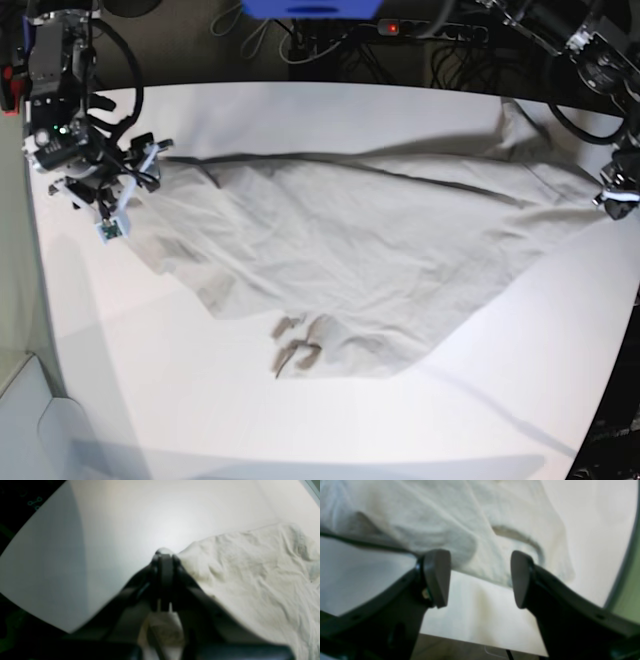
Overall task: Layout the t-shirt on the table in an organized manner, then fold the t-shirt properly
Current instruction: 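Pull the held edge with the right gripper away from the left gripper, then swing the held fabric with the right gripper across toward the left gripper, then release the fabric and grasp the t-shirt edge with the right gripper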
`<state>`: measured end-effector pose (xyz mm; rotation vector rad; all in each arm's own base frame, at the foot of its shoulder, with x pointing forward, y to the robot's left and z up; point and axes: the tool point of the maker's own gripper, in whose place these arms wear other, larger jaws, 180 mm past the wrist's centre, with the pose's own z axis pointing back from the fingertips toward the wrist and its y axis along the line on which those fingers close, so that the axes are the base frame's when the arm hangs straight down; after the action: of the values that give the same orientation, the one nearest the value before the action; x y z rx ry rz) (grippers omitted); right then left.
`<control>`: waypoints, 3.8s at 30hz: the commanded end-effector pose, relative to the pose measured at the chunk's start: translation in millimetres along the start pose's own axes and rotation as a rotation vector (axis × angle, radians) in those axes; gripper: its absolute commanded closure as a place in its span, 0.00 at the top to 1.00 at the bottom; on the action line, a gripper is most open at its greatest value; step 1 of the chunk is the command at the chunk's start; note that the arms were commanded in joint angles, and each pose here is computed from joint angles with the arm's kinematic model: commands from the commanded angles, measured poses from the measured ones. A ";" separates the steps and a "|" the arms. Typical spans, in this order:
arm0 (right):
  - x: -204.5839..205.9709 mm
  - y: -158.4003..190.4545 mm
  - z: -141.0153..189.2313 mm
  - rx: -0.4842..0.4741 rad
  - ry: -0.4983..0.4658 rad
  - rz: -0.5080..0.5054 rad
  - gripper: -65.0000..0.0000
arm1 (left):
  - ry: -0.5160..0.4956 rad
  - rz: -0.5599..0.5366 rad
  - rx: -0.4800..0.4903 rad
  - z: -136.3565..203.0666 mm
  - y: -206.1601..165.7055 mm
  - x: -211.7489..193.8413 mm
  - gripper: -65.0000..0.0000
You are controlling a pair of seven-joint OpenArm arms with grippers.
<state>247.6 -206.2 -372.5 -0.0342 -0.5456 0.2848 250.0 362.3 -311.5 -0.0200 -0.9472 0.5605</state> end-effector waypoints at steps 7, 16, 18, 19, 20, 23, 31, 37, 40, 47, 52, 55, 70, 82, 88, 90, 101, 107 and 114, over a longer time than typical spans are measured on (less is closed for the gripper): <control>-29.1 -25.8 -33.1 -0.014 0.039 -0.051 0.54 | -0.047 -0.004 -0.010 2.7 -3.0 11.6 0.00; -38.0 -36.1 -40.9 -0.024 0.031 -0.062 0.48 | -0.046 -0.004 -0.009 2.8 -2.7 11.1 0.00; -37.1 -35.9 -41.1 -0.024 0.031 -0.063 0.38 | -0.046 -0.002 -0.010 2.8 -3.5 10.5 0.00; -36.7 -36.1 -41.1 -0.024 0.031 -0.063 0.32 | -0.043 0.001 -0.011 2.5 -4.1 9.0 0.00; -36.2 -36.6 -40.7 -0.025 0.030 -0.061 0.24 | -0.043 0.003 -0.012 2.5 -5.3 7.7 0.00; -35.3 -36.8 -40.5 -0.026 0.029 -0.060 0.00 | -0.040 0.008 -0.015 2.0 -6.3 5.9 0.00; 10.2 -25.9 1.3 -0.045 -0.132 0.045 0.00 | -0.039 0.015 -0.020 1.2 -8.4 4.5 0.00; 62.3 -11.6 41.8 -0.058 -0.311 0.123 0.00 | -0.040 0.015 -0.019 1.0 -8.5 4.9 0.00; 82.5 -24.0 48.4 -0.092 -0.363 0.115 0.00 | -0.049 0.020 -0.002 3.7 -0.9 7.5 0.00; 153.4 -41.7 75.5 -0.147 -0.547 0.114 0.00 | -0.071 0.054 0.049 14.8 19.7 10.9 0.00; 226.3 -22.0 103.9 -0.102 -0.754 0.073 0.00 | -0.053 0.049 0.052 15.3 20.5 4.4 0.00; 266.9 10.0 121.2 -0.028 -0.862 0.087 0.00 | -0.048 0.050 0.054 15.1 20.6 2.7 0.00; 288.3 271.2 28.4 0.513 -0.603 0.385 0.00 | 0.007 0.028 0.082 25.3 27.8 -11.6 0.00; 260.4 338.9 9.0 0.598 -0.529 0.534 0.23 | 0.031 0.021 0.096 28.6 33.6 -20.6 0.00; 258.6 317.4 4.0 0.556 -0.533 0.550 0.57 | 0.026 0.021 0.094 28.2 32.6 -18.8 0.00; 262.5 297.7 10.2 0.520 -0.569 0.566 0.62 | 0.027 0.021 0.094 28.4 32.7 -19.1 0.00; 254.2 111.8 -23.3 0.238 -0.527 0.264 0.65 | 0.024 0.025 0.086 27.1 30.9 -18.3 0.00; 203.8 71.3 -53.5 0.185 -0.406 0.190 0.65 | 0.029 0.035 0.082 25.9 29.3 -21.8 0.00; 190.9 62.0 -59.2 0.175 -0.381 0.155 0.65 | 0.036 0.053 0.073 25.5 24.4 -28.8 0.00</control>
<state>408.4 -91.8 -348.8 0.1485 -0.8434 0.4925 200.6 360.3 -337.2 -0.0006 -0.8444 0.6525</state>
